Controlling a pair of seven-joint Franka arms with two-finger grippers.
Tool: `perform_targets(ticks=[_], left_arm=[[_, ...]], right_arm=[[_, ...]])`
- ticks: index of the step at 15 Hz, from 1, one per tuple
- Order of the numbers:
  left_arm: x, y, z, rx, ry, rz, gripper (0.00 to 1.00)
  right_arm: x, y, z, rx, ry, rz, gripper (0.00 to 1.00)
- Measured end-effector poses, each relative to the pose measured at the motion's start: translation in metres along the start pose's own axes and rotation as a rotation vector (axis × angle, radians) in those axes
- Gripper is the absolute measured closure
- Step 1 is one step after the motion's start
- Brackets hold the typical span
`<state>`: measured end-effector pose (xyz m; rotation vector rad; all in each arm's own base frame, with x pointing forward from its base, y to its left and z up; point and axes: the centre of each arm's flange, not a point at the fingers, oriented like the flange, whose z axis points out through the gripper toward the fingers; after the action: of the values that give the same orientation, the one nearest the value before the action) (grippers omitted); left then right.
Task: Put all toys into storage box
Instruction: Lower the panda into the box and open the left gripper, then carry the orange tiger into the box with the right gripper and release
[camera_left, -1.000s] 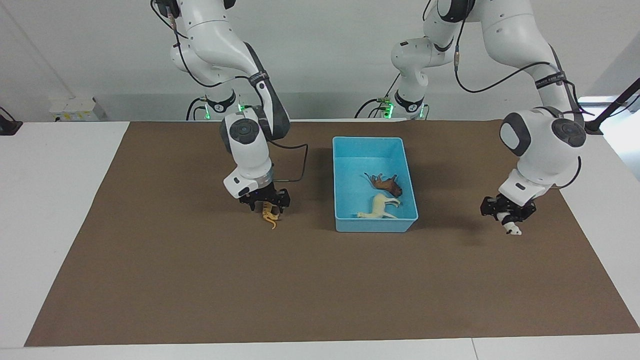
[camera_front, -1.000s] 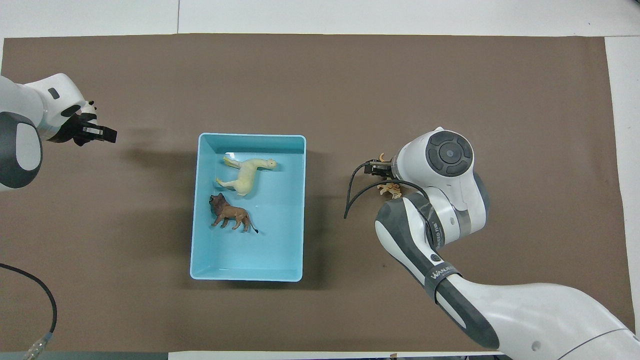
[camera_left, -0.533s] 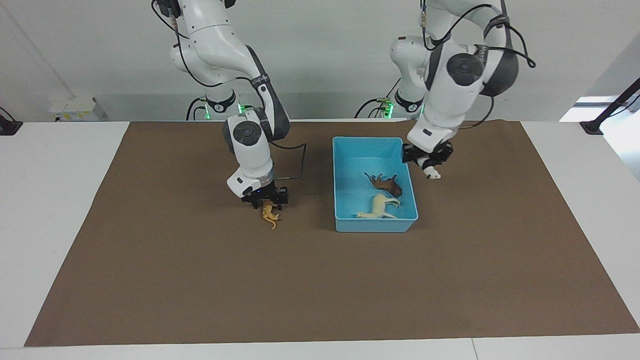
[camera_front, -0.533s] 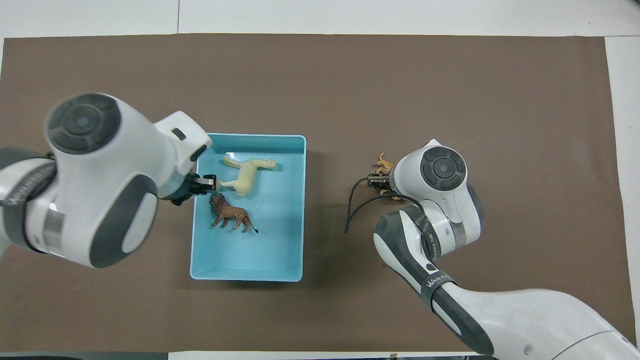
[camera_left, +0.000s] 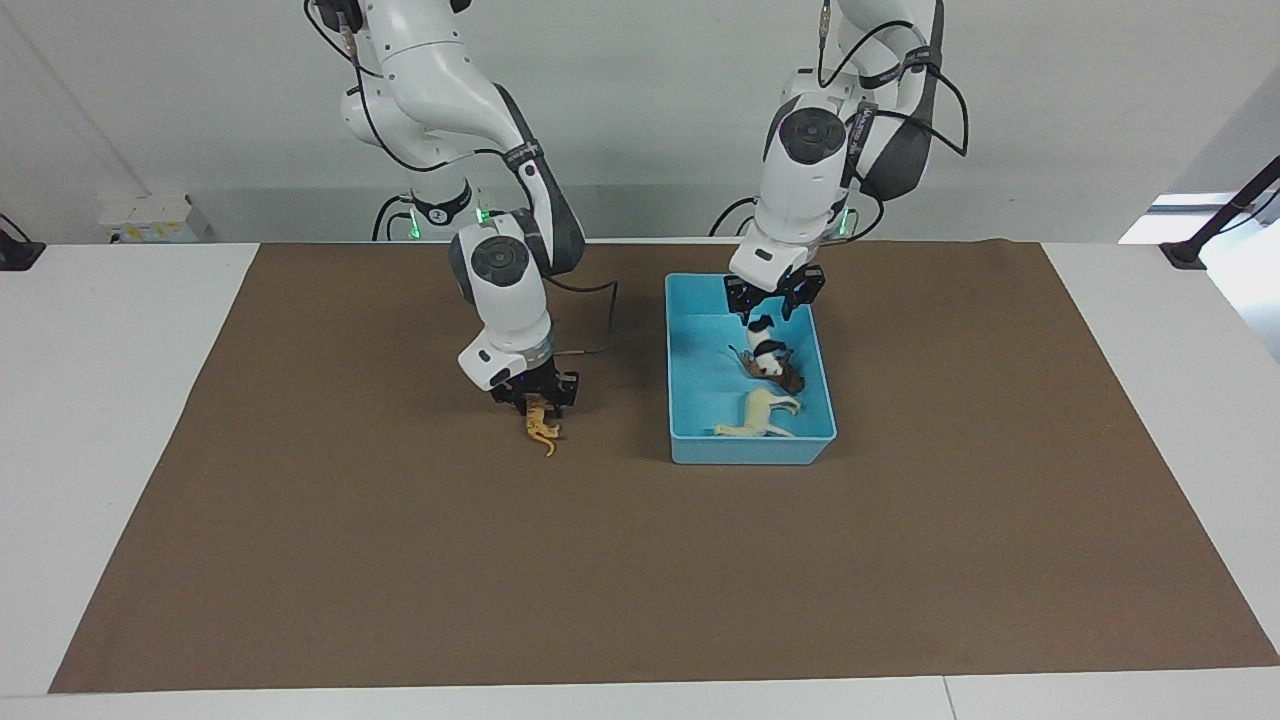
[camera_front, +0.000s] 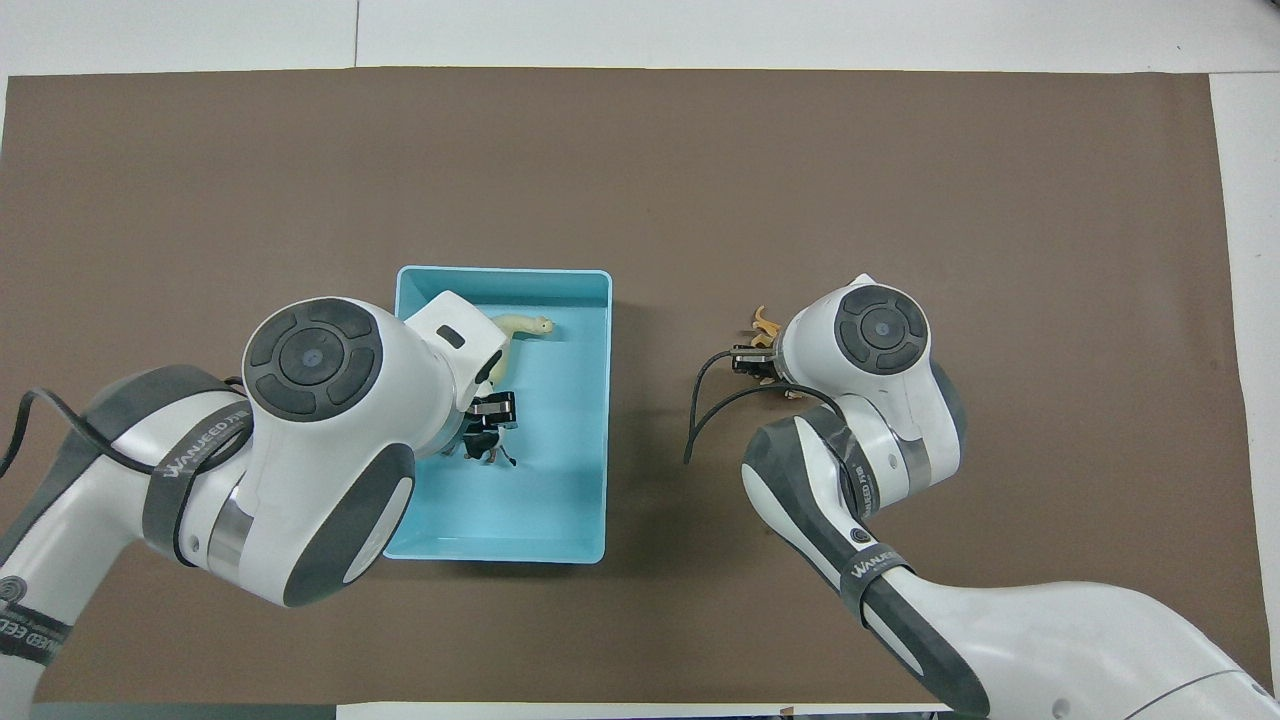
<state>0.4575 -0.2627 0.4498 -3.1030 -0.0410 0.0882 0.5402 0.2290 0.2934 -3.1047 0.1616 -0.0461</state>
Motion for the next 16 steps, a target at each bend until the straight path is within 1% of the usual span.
perform_targets(ticks=[1, 2, 4, 6, 8, 9, 10, 11, 13, 14, 16], left_arm=[[0.001, -0.003, -0.005, -0.011, 0.005, -0.008, 0.09], [0.002, -0.006, -0.011, -0.021, 0.013, -0.018, 0.01], [0.012, -0.021, -0.024, -0.037, 0.032, -0.053, 0.00], [0.029, -0.051, -0.041, -0.054, 0.057, -0.110, 0.00], [0.044, -0.090, -0.071, -0.056, 0.062, -0.117, 0.00], [0.049, -0.111, -0.089, -0.052, 0.056, -0.087, 0.00], [0.052, -0.132, -0.108, -0.049, 0.050, -0.053, 0.00], [0.055, -0.153, -0.125, -0.047, 0.046, -0.022, 0.00], [0.058, -0.186, -0.147, -0.045, 0.043, 0.042, 0.00], [0.058, -0.197, -0.154, -0.036, 0.035, 0.064, 0.00], [0.061, -0.213, -0.162, -0.018, 0.012, 0.082, 0.00]], right_arm=[[0.003, -0.002, -0.006, 0.000, 0.000, -0.001, 0.41], [0.008, -0.005, -0.014, -0.002, -0.006, -0.001, 0.41], [0.021, -0.016, -0.046, -0.009, -0.027, 0.009, 0.41], [0.032, -0.043, -0.106, 0.008, -0.029, 0.044, 0.41], [0.023, -0.092, -0.171, 0.041, -0.008, 0.072, 0.41], [0.010, -0.122, -0.196, 0.065, 0.009, 0.089, 0.41], [-0.005, -0.151, -0.210, 0.096, 0.019, 0.105, 0.41], [-0.021, -0.179, -0.215, 0.140, 0.023, 0.112, 0.41], [-0.047, -0.227, -0.203, 0.235, 0.055, 0.097, 0.41], [-0.060, -0.248, -0.187, 0.263, 0.069, 0.088, 0.41], [-0.081, -0.279, -0.143, 0.276, 0.073, 0.077, 0.41]])
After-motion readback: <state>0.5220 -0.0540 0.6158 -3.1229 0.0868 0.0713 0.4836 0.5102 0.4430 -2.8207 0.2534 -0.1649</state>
